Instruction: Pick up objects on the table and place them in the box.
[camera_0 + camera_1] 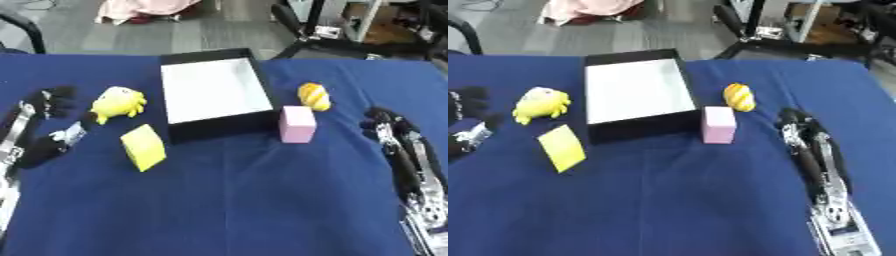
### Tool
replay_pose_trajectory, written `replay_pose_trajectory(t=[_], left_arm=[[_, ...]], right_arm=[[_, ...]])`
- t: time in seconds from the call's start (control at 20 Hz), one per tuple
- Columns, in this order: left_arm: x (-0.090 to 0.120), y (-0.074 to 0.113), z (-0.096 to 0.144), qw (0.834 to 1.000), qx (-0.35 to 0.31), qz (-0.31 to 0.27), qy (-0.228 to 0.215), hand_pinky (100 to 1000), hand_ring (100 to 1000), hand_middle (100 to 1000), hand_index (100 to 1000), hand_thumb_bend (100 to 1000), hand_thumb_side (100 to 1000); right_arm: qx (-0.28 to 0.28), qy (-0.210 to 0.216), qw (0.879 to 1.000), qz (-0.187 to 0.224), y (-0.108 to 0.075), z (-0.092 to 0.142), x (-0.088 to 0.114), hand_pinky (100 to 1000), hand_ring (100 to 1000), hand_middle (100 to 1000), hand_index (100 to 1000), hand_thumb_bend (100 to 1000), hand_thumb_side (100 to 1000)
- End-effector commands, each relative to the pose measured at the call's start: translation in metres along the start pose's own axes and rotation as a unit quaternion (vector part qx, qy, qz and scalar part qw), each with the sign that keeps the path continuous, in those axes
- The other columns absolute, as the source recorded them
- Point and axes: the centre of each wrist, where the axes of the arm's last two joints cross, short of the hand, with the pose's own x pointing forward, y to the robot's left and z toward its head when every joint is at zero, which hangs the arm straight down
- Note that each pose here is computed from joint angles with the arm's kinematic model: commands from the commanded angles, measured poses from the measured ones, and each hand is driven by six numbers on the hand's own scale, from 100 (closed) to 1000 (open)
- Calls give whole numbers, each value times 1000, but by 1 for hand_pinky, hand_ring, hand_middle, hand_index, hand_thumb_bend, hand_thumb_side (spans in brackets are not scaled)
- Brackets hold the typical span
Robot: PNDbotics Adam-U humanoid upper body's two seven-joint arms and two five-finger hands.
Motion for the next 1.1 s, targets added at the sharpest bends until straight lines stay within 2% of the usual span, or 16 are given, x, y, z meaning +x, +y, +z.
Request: replay_pose_trajectory(t=[0.05,0.2,0.35,0.55,0.6,0.7,0.9,1.1], left_arm=[[-8,44,-8,990,-74,-121,9,827,769,775,897,592,484],[-19,64,-26,968,-154,-197,29,841,770,789,909,589,435],[-28,70,-49,947,-208,-241,42,844,762,781,905,560,383],[-37,69,-61,938,-225,-260,42,845,762,780,905,557,379],[-38,67,-62,937,-227,-262,41,844,749,776,903,539,361],[-36,57,-75,934,-240,-262,40,840,744,771,903,559,379],[-22,37,-110,936,-238,-255,38,834,738,765,901,542,364],[-19,19,-128,939,-228,-252,44,831,735,762,899,530,341]], right_arm=[[6,-8,1000,14,-6,-3,3,784,743,745,792,100,699],[9,-6,1000,17,-6,-2,3,784,743,745,792,100,699],[10,-4,1000,18,-7,-1,2,784,743,745,792,100,699],[9,-3,1000,18,-7,0,1,784,743,745,792,100,699],[10,-3,1000,17,-6,0,2,784,743,745,792,100,698],[14,-3,1000,15,-5,0,2,784,743,745,792,100,698],[12,-2,1000,14,-5,0,1,784,742,745,791,100,698],[14,-1,1000,12,-4,1,1,784,742,745,791,100,699]])
